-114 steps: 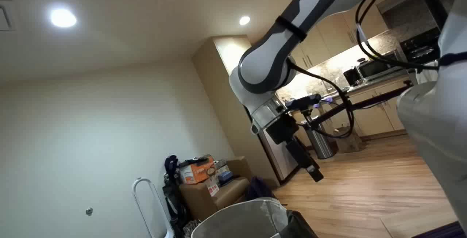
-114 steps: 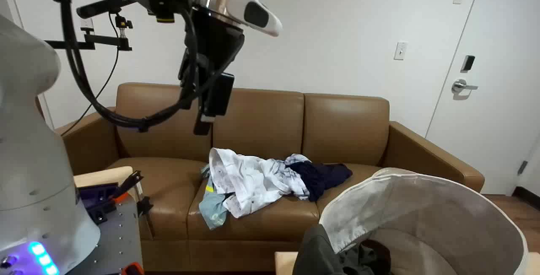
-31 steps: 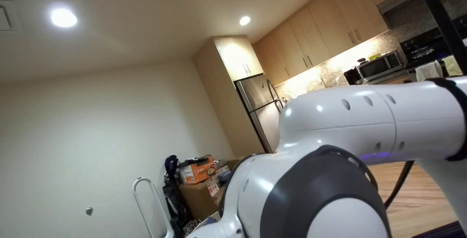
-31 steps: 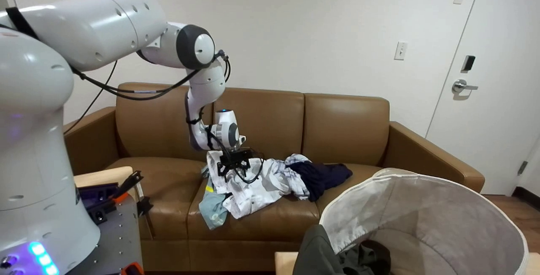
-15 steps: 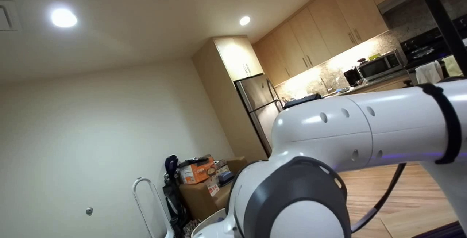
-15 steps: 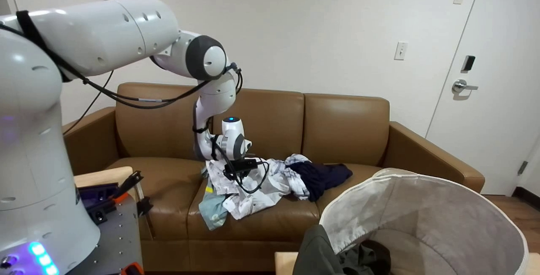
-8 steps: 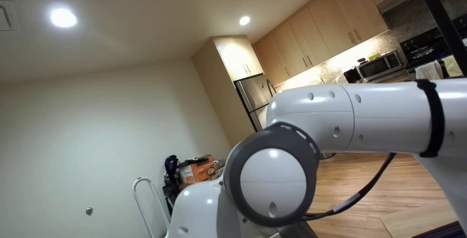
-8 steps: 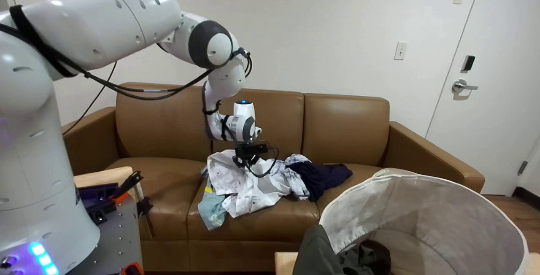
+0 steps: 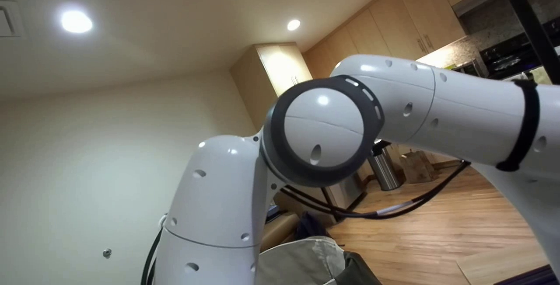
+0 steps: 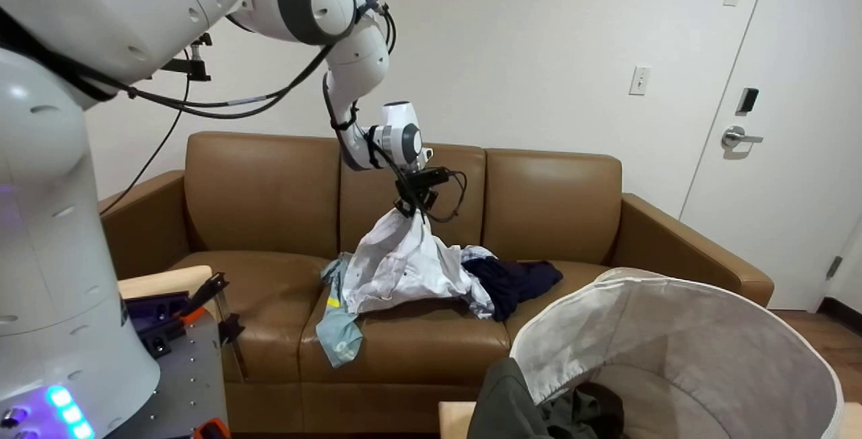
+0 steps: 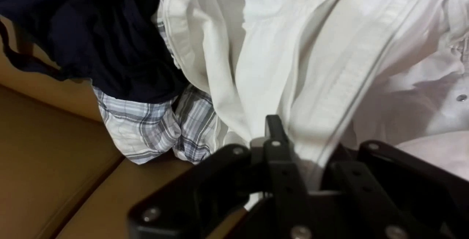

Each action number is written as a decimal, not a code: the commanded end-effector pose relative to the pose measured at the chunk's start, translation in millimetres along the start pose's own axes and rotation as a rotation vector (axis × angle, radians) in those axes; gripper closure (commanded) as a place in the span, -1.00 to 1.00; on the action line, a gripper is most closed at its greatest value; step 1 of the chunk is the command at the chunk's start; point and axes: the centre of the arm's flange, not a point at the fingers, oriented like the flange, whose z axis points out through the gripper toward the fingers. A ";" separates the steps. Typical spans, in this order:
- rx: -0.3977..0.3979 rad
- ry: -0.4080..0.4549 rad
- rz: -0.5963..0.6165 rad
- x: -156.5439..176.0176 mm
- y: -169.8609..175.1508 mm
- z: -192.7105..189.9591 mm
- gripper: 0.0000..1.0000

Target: Pick the white shorts on the sofa and put them in the laundry bag

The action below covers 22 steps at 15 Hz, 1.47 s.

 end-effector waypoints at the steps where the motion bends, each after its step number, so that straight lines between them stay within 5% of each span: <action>1: 0.017 -0.004 0.006 6.4 -1.7 13.9 0.96; 9: -0.365 0.072 0.078 27.4 113.2 -143.8 0.95; 13: -0.590 0.050 0.090 16.3 132.0 -237.8 0.96; 15: -0.557 0.078 0.083 24.2 149.1 -222.6 0.84; 19: -0.581 0.054 0.080 24.6 154.2 -232.9 0.96; 22: -0.649 0.005 0.104 13.9 168.6 -276.7 0.96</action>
